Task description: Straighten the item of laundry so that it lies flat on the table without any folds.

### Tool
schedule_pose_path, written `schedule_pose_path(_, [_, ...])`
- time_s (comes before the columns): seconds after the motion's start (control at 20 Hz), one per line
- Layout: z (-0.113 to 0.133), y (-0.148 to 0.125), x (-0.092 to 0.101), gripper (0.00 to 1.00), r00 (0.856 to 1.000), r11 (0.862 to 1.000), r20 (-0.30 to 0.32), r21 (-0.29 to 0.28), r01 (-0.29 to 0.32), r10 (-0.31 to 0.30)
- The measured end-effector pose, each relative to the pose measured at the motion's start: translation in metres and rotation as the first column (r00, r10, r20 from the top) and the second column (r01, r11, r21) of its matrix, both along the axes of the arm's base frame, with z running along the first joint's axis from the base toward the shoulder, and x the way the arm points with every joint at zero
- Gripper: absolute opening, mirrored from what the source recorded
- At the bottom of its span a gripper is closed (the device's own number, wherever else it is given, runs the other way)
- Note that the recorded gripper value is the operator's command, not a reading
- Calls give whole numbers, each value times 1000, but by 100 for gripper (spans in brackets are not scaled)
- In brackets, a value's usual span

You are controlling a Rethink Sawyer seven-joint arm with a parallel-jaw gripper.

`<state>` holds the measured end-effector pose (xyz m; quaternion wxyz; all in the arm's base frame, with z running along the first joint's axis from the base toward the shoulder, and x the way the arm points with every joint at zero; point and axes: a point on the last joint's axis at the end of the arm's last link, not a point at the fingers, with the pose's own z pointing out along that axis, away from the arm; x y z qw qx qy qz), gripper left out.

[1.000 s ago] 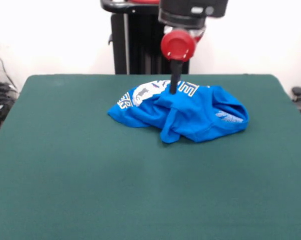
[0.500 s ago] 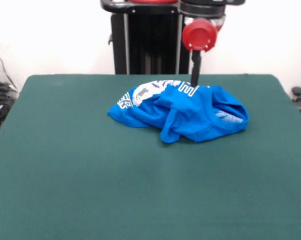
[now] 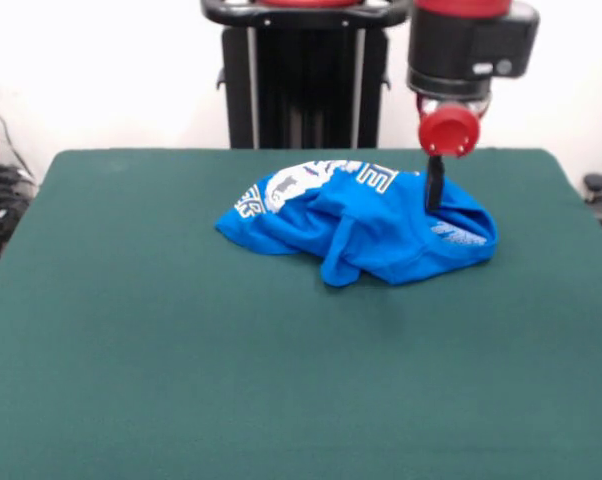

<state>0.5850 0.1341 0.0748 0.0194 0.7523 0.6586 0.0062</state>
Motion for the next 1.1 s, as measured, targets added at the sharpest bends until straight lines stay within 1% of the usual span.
schedule_pose_path(0.15, [-9,3,-4,0,1000,1000,0,6,-2,2])
schedule_pose_path(0.2, [-16,5,-7,0,1000,1000,-3,21,5,-5])
schedule_pose_path(0.4, [-30,5,-16,0,999,997,-26,66,37,-35])
schedule_pose_path(0.45, [-38,3,-21,0,998,996,-39,71,47,-45])
schedule_pose_path(0.55, [-46,-2,-25,0,997,996,-51,71,57,-54])
schedule_pose_path(0.75, [-59,-15,-28,0,994,993,-74,80,86,-80])
schedule_pose_path(0.8, [-62,-21,-28,0,992,991,-83,85,101,-94])
schedule_pose_path(0.95, [-66,-35,-27,0,988,985,-95,107,133,-123])
schedule_pose_path(1.1, [-69,-44,-28,0,986,983,-102,116,144,-133])
